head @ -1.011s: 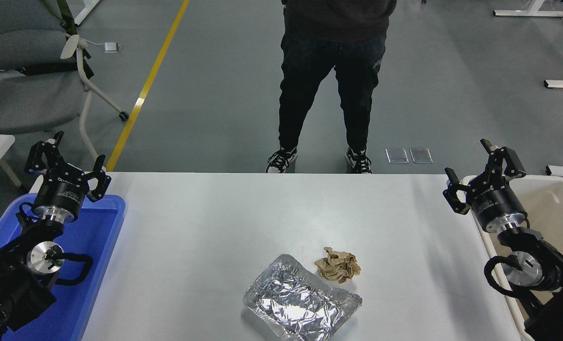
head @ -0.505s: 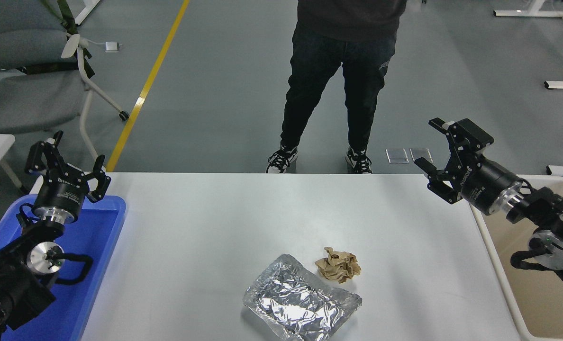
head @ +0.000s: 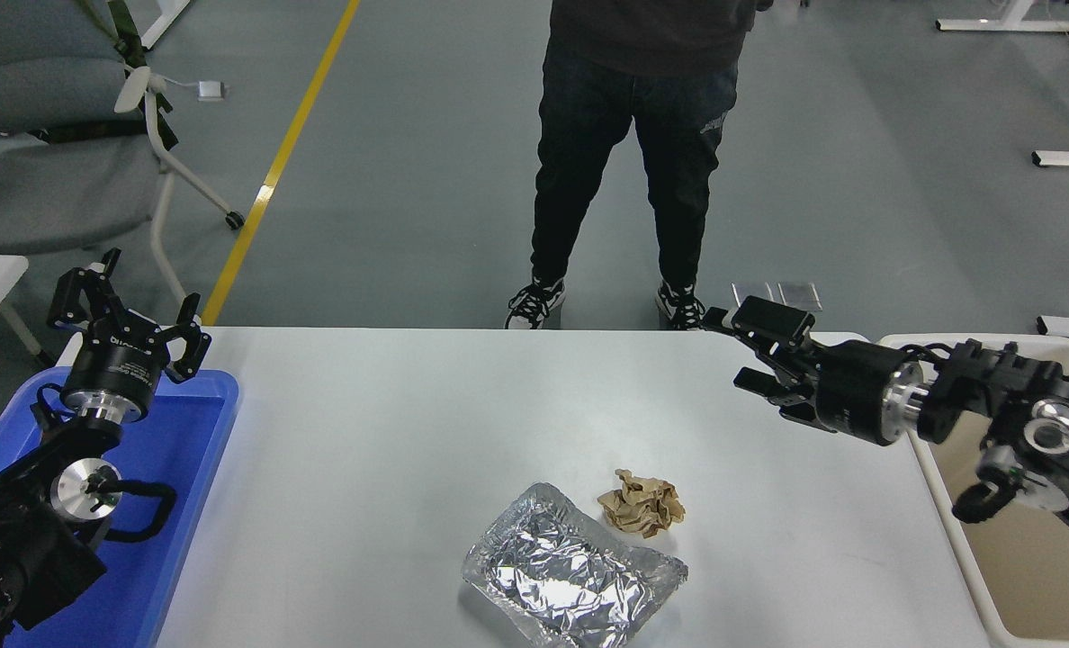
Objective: Clean the table surface
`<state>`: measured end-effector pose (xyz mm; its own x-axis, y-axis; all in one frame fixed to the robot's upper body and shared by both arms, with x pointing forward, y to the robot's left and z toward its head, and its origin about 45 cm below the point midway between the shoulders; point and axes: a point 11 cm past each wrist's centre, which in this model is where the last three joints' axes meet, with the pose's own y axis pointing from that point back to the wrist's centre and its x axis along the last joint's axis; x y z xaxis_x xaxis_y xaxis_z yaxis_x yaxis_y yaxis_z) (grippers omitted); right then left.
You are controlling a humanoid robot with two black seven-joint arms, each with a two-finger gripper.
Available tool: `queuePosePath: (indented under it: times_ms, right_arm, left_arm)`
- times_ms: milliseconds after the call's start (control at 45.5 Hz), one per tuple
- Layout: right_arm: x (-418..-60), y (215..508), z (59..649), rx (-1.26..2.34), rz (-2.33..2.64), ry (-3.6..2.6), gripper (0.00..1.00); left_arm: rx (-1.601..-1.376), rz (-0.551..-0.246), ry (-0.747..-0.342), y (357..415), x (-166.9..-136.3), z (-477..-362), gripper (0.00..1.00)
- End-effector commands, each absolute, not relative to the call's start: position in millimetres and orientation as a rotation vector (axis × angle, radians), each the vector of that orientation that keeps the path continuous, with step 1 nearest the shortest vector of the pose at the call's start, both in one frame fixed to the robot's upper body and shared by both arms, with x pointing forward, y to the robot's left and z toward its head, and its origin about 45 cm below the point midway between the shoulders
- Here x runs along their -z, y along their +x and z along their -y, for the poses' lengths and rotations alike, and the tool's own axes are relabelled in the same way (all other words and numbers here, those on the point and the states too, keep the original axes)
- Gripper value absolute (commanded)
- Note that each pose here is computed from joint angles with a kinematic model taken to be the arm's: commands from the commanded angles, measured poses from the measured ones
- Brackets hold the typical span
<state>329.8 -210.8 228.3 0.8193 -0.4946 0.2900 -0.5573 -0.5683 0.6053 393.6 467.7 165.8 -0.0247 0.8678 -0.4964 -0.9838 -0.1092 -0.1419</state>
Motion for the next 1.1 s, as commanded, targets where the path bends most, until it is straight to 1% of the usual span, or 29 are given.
queuePosePath:
  times_ms: [0,66,132,154,220,352,462,615,659,681,747,989,1077]
  right_arm:
    - [-187,307,182,-0.185,0.535,2.142,1.0]
    - [-174,308,177,-0.18,0.555,2.142,1.0]
    - [-161,300,179,-0.12,0.582,2.163,1.0]
    - [-150,294,184,-0.069,0.594,2.166,1.0]
    - [-133,278,187,-0.013,0.583,2.166,1.0]
    - [-116,259,198,-0.023,0.575,2.125,1.0]
    - [-110,248,206,-0.032,0.546,2.095,1.0]
    - [-111,245,212,-0.045,0.522,2.082,1.0]
    - [-109,244,213,-0.04,0.521,2.079,1.0]
    - [-107,241,214,-0.032,0.518,2.075,1.0]
    - [-99,232,215,0.008,0.512,2.074,1.0]
    - [-85,211,201,0.147,0.55,2.129,1.0]
    - [-84,209,197,0.157,0.553,2.14,1.0]
  left_arm:
    - [-1.598,-0.276,-0.542,393.7,-165.9,-467.4,1.0]
    - [-1.599,-0.275,-0.541,393.5,-165.8,-467.8,1.0]
    - [-1.597,-0.275,-0.54,393.7,-165.9,-467.3,1.0]
    - [-1.598,-0.276,-0.542,393.7,-165.9,-467.4,1.0]
    - [-1.598,-0.275,-0.54,393.6,-165.8,-467.7,1.0]
    - [-1.598,-0.276,-0.542,393.7,-165.9,-467.4,1.0]
    - [-1.598,-0.276,-0.542,393.7,-165.9,-467.4,1.0]
    - [-1.598,-0.276,-0.542,393.7,-165.9,-467.4,1.0]
    - [-1.6,-0.276,-0.54,393.0,-165.2,-468.0,1.0]
    - [-1.599,-0.275,-0.541,393.5,-165.8,-467.8,1.0]
    - [-1.598,-0.276,-0.542,393.7,-165.9,-467.4,1.0]
    - [-1.599,-0.275,-0.541,393.5,-165.8,-467.8,1.0]
    - [-1.598,-0.276,-0.542,393.7,-165.9,-467.4,1.0]
